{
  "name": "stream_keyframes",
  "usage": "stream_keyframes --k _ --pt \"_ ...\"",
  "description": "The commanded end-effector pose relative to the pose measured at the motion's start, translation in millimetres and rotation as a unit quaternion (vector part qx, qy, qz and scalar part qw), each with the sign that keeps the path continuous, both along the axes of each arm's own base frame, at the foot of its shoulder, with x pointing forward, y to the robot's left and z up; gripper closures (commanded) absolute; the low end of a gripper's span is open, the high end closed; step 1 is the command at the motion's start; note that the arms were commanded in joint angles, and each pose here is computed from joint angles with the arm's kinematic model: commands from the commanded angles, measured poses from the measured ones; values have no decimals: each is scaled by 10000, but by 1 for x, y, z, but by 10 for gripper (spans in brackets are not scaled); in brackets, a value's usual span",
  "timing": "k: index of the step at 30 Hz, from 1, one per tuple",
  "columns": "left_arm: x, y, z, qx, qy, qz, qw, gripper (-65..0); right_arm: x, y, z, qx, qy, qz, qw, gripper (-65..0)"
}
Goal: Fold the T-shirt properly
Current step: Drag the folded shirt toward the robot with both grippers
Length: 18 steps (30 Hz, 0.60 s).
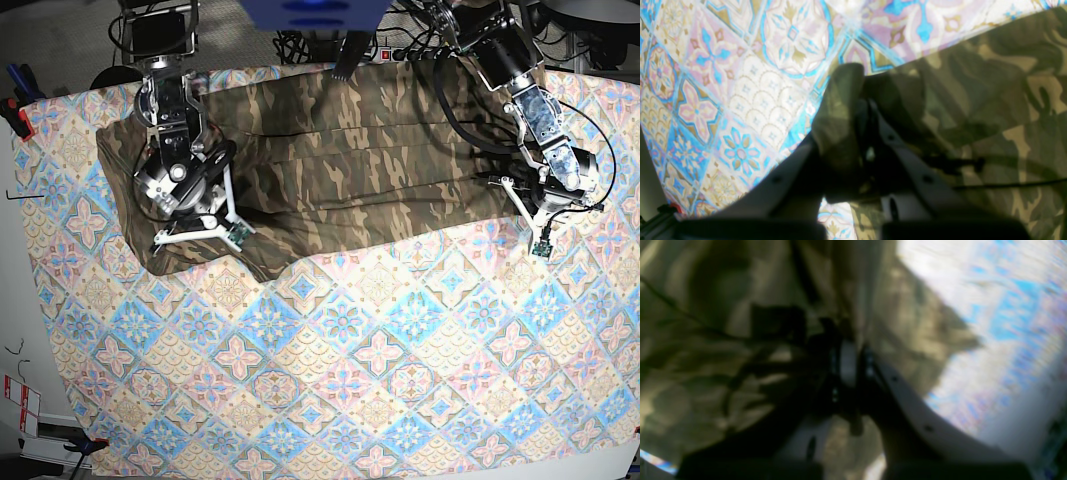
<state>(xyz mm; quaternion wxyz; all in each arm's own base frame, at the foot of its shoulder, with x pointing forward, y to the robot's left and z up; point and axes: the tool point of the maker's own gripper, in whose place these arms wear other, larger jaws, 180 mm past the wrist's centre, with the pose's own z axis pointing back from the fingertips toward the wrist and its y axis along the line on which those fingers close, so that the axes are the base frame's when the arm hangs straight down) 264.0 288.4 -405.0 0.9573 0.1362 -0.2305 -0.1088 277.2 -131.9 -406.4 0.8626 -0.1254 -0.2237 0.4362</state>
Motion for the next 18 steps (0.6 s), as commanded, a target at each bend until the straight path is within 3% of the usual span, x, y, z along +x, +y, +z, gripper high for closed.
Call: stream_keyframes --k 1,8,12,18 --pt "10 4 13 79 -220 5 9997 -13 8 -5 13 -77 -178 -56 9998 -12" --pt "5 8 22 257 -282 -41 9993 -12 -11 -26 13 -364 33 -396 9985 -12" --pt "1 -10 33 496 -339 -476 9971 -12 -24 -34 13 -389 64 -520 9979 -13" --pt "-15 -15 26 583 5 -563 9967 -12 -47 -44 1 -439 330 -652 9964 -13"
